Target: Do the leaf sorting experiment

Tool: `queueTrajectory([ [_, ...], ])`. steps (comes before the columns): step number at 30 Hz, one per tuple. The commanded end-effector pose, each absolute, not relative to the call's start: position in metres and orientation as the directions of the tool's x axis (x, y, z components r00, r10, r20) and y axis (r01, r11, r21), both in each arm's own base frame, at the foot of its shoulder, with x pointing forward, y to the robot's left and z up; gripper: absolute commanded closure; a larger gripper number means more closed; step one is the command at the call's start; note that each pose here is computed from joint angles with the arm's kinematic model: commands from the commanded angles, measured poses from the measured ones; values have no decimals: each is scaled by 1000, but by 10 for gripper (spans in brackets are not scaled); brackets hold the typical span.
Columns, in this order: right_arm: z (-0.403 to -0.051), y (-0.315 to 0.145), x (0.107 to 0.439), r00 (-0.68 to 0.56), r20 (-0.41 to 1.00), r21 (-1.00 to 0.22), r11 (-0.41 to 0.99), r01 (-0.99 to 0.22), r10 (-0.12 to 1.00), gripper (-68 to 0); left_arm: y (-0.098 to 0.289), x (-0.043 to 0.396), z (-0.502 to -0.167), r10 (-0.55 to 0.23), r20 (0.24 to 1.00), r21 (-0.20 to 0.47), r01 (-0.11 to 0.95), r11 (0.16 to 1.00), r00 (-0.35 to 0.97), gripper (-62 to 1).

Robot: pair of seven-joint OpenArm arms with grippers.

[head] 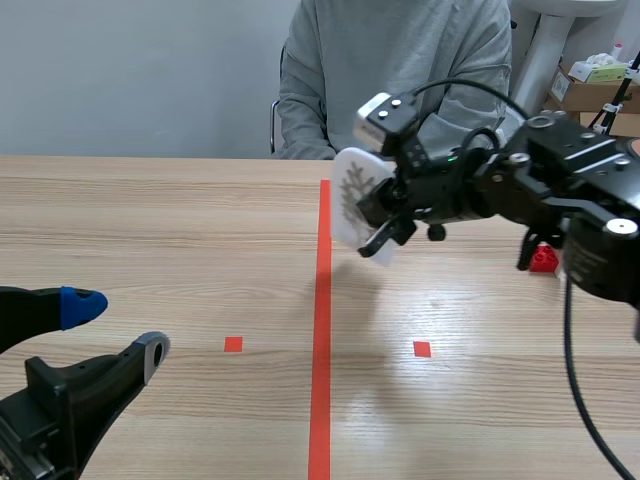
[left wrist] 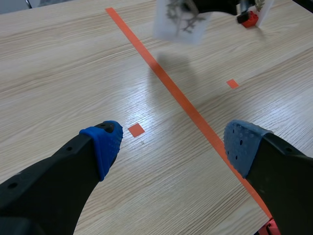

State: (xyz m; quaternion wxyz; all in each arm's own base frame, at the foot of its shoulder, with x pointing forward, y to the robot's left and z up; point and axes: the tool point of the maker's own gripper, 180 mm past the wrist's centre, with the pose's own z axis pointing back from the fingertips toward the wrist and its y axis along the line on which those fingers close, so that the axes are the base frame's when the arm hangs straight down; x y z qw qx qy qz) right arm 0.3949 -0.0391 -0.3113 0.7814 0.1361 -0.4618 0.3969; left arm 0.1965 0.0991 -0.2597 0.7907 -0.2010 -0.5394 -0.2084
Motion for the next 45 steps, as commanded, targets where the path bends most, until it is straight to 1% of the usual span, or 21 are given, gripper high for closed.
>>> queueTrajectory([
  [1, -307, -59, 394, 283, 838, -141, 686, -714, 466, -18, 96, 200, -249, -99, 949, -88, 555, 827, 298, -454],
  [5, -308, -99, 383, 349, 841, -111, 763, -637, 414, -18, 96, 200, -249, -99, 949, -88, 555, 827, 299, -454],
  [11, -309, -156, 375, 418, 858, -60, 868, -494, 298, -18, 96, 200, -249, -99, 949, -88, 555, 827, 299, -454],
  [16, -306, -203, 378, 445, 865, -78, 939, -334, 230, -17, 96, 200, -249, -99, 949, -89, 555, 827, 299, -454],
  [20, -309, -225, 379, 447, 866, -101, 953, -285, 226, -17, 96, 200, -249, -99, 949, -89, 555, 827, 299, -454],
  [23, -317, -237, 377, 464, 858, -110, 961, -253, 220, -17, 96, 200, -249, -99, 949, -89, 555, 827, 299, -454],
  [30, -334, -247, 370, 507, 837, -100, 969, -226, 205, -26, 96, 200, -249, -99, 949, -89, 555, 827, 299, -454],
  [33, -333, -250, 370, 507, 838, -100, 971, -217, 199, -84, 96, 200, -249, -99, 949, -89, 555, 827, 299, -454],
  [39, -333, -253, 369, 512, 836, -101, 973, -208, 196, -233, 96, 200, -249, -99, 949, -89, 555, 827, 299, -454],
  [41, -333, -253, 369, 512, 836, -101, 973, -208, 196, -296, 96, 200, -249, -99, 949, -89, 555, 827, 299, -454],
  [44, -334, -254, 369, 514, 832, -113, 971, -212, 209, -415, 96, 200, -249, -99, 949, -89, 555, 827, 299, -454],
  [45, -334, -254, 369, 516, 829, -118, 970, -213, 214, -444, 96, 200, -249, -99, 949, -89, 555, 827, 299, -454],
])
